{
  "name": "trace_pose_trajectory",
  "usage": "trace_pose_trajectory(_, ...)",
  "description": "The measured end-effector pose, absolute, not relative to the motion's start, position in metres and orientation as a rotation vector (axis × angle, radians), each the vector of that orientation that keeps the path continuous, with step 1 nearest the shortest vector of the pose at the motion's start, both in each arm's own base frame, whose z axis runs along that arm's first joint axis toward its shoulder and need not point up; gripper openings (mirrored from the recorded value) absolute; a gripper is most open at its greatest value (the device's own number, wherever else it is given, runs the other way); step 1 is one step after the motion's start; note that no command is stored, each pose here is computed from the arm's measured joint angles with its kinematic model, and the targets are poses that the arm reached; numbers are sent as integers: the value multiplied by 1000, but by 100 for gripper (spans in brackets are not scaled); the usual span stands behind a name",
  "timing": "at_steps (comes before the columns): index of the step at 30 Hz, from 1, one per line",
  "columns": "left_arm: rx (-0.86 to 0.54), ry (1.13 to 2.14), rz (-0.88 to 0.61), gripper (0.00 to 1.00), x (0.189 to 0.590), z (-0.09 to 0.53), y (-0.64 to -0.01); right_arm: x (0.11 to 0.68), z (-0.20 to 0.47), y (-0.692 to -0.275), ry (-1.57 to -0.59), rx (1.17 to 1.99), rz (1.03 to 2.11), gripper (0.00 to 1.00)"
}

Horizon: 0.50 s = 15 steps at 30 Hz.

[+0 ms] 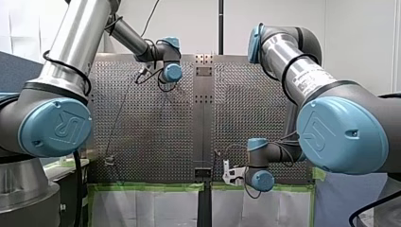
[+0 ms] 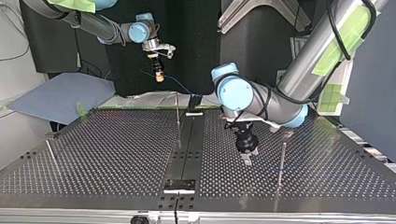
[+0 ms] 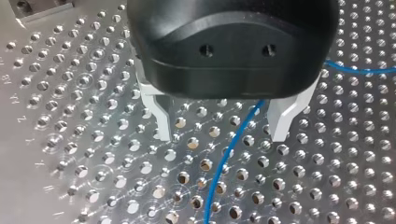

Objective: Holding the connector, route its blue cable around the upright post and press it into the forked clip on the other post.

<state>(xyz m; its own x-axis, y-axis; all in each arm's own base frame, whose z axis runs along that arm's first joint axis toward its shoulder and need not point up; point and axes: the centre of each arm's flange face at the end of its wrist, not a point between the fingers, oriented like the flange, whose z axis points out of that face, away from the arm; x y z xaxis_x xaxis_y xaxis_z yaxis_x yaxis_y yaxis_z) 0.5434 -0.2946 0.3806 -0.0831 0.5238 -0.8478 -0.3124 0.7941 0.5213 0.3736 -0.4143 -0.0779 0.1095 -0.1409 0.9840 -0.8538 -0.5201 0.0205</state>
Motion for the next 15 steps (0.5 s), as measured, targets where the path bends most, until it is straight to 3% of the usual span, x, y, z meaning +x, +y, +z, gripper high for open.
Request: trace_pose_trajectory(15,203,1544,717,100,556,348,-294,374,-78,-414,-973,1769,1458,0)
